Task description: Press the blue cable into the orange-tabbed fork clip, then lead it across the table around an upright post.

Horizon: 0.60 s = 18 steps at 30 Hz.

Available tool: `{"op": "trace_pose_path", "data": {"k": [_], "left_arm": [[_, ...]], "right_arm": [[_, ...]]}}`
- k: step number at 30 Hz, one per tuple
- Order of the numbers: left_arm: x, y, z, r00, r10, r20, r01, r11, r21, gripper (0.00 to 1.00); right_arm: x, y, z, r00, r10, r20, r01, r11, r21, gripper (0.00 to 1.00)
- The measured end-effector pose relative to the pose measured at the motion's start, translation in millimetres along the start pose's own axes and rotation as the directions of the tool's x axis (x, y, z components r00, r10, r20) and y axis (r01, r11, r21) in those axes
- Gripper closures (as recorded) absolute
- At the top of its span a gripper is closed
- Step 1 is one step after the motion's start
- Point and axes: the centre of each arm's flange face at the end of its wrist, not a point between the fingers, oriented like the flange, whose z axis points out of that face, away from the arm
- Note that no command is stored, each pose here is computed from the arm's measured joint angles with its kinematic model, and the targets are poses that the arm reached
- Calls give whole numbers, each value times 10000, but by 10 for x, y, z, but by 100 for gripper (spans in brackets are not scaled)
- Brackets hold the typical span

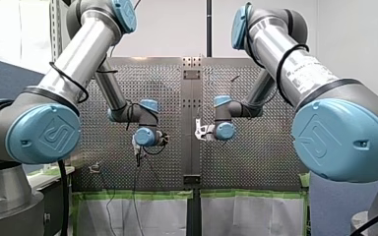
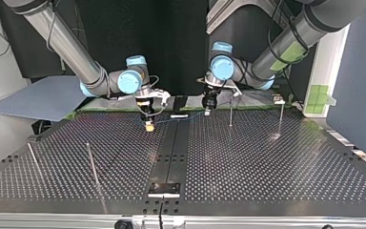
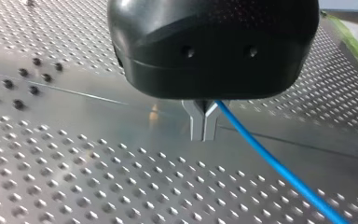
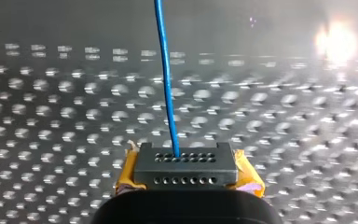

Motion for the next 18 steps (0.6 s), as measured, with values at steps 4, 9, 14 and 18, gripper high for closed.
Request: {"op": "trace_pose_path", "data": {"k": [4,9,14,18], "left_arm": [[-176,-68,-41,9998,-141,130,140,9999,91,100],[-414,-144,-93,9986,-378,383,370,9991,208,100],[-651,-206,-137,9949,-712,711,688,9970,360,100],[-839,-224,-177,9908,-1015,889,980,9943,428,100]], "right_arm": [[204,-2,-36,9999,15,-104,-14,10000,13,100],[513,-4,-88,9993,38,-366,-37,10000,28,100],[831,-5,-153,9977,59,-668,-56,10000,47,100],[1076,-7,-203,9952,80,-977,-75,10000,57,100]]}}
